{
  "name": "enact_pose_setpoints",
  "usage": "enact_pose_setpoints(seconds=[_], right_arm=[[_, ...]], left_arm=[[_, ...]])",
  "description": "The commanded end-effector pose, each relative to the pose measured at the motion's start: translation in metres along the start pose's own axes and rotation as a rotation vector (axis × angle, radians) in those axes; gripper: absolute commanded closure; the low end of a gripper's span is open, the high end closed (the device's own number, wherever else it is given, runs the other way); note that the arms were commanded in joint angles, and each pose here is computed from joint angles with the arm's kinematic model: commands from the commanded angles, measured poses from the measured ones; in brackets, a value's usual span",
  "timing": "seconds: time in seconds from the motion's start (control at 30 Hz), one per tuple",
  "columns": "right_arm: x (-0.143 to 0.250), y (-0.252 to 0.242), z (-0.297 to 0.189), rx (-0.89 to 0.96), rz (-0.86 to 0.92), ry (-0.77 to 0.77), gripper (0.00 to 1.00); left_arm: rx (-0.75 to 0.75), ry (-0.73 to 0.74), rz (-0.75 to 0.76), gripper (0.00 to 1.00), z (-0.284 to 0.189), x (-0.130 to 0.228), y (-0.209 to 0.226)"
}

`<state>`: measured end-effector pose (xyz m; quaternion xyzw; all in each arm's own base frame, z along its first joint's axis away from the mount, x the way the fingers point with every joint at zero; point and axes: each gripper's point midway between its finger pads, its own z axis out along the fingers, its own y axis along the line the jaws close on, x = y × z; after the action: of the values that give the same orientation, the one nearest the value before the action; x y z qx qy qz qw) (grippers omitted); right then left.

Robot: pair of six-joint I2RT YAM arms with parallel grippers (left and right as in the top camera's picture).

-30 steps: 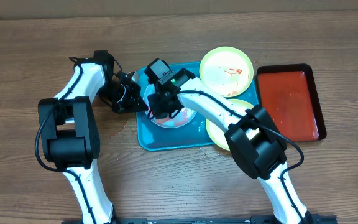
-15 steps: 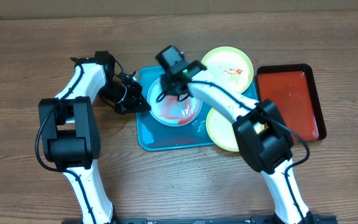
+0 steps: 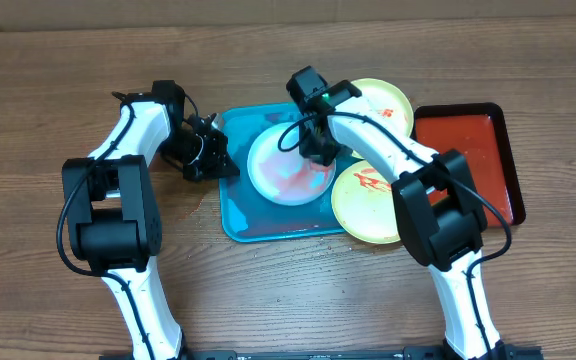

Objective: Clean dirty plates on tray and stack at the side
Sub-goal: 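Tilt the white plate with the left gripper while scrubbing with the sponge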

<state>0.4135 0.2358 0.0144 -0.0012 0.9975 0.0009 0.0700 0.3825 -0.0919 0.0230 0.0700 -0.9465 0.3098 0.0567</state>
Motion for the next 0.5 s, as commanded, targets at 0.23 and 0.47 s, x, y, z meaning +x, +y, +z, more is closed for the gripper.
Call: enact_pose_setpoints(seconds=[0.23, 0.47], right_arm=[[0.045, 0.036, 0.011, -0.072, -0.07, 0.109, 0.96], [0.045, 0.037, 0.012, -0.08, -0.067, 0.113, 0.96]], left_arm=[[-0.013, -0.065, 0.041, 0.73, 0.009, -0.019, -0.002], [-0.071, -0.094, 0.119, 0.5, 0.022, -0.026, -0.011]])
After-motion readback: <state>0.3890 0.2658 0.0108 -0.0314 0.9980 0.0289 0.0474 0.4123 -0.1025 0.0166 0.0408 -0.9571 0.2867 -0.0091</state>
